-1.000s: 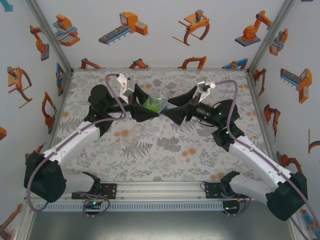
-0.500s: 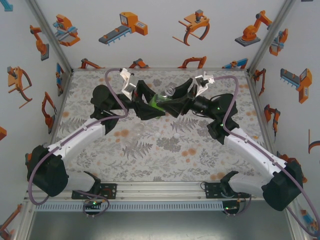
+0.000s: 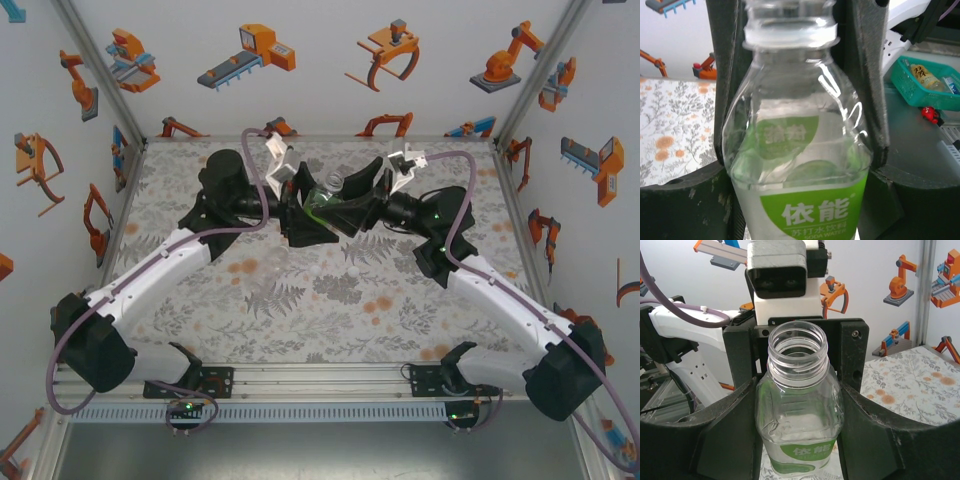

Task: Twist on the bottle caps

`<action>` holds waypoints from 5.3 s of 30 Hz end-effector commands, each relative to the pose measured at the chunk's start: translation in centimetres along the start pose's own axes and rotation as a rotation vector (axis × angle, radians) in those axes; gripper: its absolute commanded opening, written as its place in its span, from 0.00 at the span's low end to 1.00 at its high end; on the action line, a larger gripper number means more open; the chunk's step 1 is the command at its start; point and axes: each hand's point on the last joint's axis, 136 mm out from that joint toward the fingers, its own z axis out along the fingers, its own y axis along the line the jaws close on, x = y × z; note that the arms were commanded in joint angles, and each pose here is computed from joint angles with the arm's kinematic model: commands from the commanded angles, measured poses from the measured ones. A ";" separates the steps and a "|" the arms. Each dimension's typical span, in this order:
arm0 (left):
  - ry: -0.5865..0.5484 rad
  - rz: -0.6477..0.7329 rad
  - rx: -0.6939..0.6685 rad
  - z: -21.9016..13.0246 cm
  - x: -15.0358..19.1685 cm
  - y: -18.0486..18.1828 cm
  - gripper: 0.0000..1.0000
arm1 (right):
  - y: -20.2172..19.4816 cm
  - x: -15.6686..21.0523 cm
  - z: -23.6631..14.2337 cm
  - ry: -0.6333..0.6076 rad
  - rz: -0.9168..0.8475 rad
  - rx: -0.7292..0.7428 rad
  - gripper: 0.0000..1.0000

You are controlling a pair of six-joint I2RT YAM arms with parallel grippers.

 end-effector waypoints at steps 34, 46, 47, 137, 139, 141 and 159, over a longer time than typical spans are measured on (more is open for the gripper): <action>0.120 -0.029 -0.337 -6.6 4.7 3.2 0.06 | -7.8 10.5 -9.2 0.519 0.184 0.719 0.56; 0.102 -0.080 -0.423 -8.2 5.6 1.5 0.08 | -10.3 19.7 -18.1 0.768 0.371 1.098 0.53; 0.101 -0.084 -0.429 -8.3 5.7 1.4 0.08 | -10.3 20.3 -18.7 0.789 0.383 1.121 0.53; 0.151 -0.193 -0.467 -6.8 9.4 1.8 0.07 | -12.5 32.1 -26.6 1.183 0.490 1.379 0.46; 0.151 -0.195 -0.467 -6.8 9.4 1.9 0.07 | -12.5 32.3 -26.6 1.185 0.494 1.380 0.46; 0.151 -0.194 -0.466 -6.8 9.4 2.0 0.07 | -12.5 32.5 -26.7 1.187 0.497 1.378 0.46; 0.171 -0.218 -0.457 -6.2 9.8 2.8 0.07 | -12.1 33.8 -24.2 1.086 0.619 1.275 0.19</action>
